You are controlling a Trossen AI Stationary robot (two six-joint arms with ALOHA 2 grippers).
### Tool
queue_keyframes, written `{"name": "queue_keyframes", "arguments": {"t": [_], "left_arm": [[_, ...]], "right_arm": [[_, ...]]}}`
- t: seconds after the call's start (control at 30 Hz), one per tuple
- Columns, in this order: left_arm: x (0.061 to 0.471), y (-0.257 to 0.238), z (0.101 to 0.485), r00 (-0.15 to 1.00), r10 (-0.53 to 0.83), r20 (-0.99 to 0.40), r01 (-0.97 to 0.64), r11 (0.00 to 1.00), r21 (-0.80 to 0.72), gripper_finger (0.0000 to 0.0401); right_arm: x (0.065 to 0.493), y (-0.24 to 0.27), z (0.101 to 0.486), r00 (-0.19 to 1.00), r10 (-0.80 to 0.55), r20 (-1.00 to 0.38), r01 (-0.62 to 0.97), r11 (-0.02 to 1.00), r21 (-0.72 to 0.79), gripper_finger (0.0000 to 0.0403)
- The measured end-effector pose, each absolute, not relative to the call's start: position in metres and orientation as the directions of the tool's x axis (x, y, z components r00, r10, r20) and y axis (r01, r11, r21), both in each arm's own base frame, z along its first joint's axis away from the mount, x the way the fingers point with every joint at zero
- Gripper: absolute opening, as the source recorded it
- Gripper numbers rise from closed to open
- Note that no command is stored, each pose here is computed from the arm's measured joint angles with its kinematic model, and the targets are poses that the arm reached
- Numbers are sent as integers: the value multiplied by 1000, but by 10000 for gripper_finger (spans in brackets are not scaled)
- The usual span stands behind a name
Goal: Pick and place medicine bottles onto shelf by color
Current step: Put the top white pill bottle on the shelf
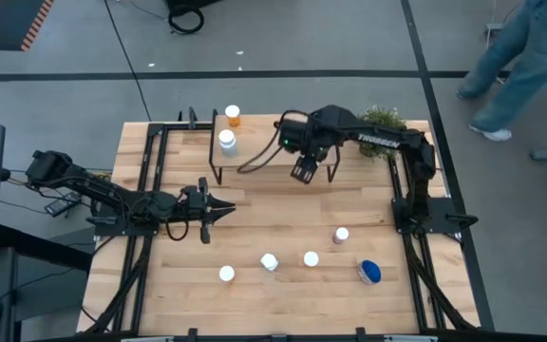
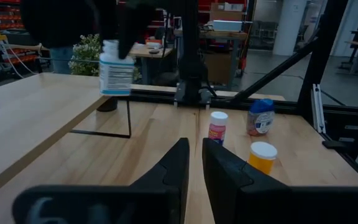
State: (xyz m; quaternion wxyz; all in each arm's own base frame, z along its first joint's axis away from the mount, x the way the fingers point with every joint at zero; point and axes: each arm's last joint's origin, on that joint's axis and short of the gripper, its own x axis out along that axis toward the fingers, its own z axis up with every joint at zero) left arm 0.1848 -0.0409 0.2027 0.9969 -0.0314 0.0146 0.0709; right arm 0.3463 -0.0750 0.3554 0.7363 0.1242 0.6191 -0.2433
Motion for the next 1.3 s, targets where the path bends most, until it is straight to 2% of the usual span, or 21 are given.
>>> {"name": "queue_keyframes", "arguments": {"t": [0.47, 0.9, 1.3], "left_arm": [[185, -41, 202, 989, 140, -39, -143, 987, -76, 54], [185, -41, 201, 989, 141, -50, -145, 986, -79, 54], [185, -40, 201, 989, 142, -50, -146, 987, -71, 49]], "right_arm": [[324, -143, 358, 98, -194, -976, 587, 803, -101, 184], [277, -213, 403, 242, -255, -936, 711, 703, -8, 184], [266, -227, 404, 250, -245, -937, 758, 651, 32, 184]]}}
